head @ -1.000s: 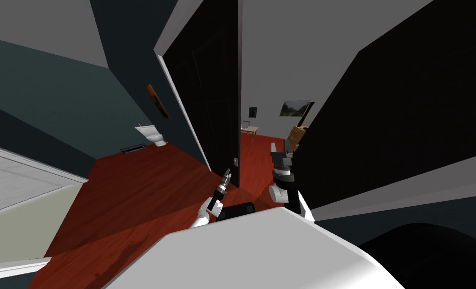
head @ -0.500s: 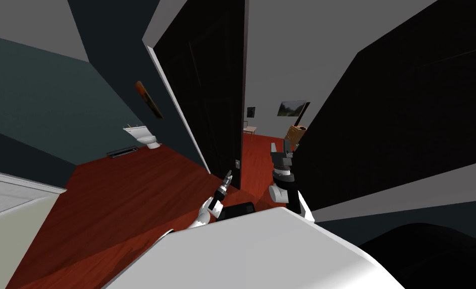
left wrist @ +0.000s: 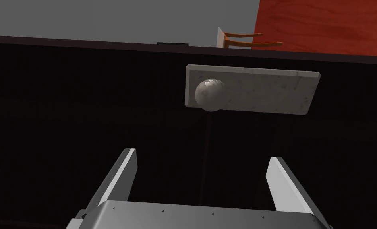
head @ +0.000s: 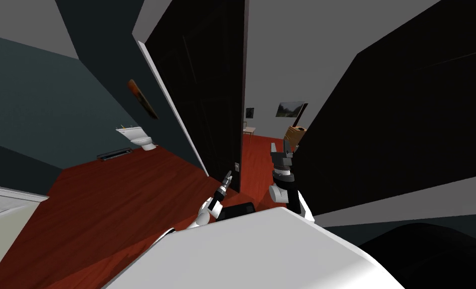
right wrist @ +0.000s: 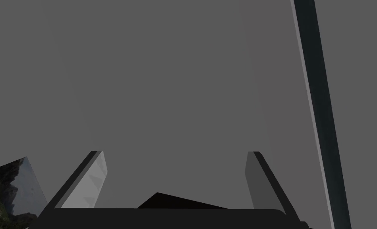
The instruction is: Push the door open
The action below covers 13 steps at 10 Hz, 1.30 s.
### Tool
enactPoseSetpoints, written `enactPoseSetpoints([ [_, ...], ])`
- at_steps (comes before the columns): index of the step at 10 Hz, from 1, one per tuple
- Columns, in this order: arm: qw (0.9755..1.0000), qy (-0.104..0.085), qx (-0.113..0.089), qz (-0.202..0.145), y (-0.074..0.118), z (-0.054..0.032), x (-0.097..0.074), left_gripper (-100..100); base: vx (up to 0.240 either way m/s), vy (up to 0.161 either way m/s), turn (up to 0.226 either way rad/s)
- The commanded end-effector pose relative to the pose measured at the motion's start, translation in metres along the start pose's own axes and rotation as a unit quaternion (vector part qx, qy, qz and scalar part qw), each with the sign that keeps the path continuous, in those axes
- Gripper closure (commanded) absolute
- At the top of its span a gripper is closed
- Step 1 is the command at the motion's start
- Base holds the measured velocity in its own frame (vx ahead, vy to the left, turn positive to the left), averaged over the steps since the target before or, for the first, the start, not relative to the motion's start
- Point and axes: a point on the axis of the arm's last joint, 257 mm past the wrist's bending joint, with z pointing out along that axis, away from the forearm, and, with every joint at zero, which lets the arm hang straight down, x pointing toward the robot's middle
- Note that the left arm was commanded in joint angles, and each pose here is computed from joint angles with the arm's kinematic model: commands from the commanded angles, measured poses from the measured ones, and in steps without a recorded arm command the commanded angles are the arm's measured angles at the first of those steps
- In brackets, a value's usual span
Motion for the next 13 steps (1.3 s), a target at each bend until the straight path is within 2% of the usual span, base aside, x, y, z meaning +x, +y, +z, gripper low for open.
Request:
enactPoseSetpoints([
  [1,1.0,-0.002,0.0,0.0,0.0011,-0.0018,-0.0013,-100,0.141,-0.107,-0.024],
  [7,1.0,-0.007,0.0,-0.003,0.0028,-0.004,-0.0001,-100,0.164,-0.09,-0.018],
  [8,1.0,-0.007,0.0,-0.003,0.0028,-0.004,-0.0001,100,-0.015,0.007,-0.003],
  [13,1.0,-0.007,0.0,-0.003,0.0028,-0.004,-0.0001,100,-0.012,0.007,-0.002],
])
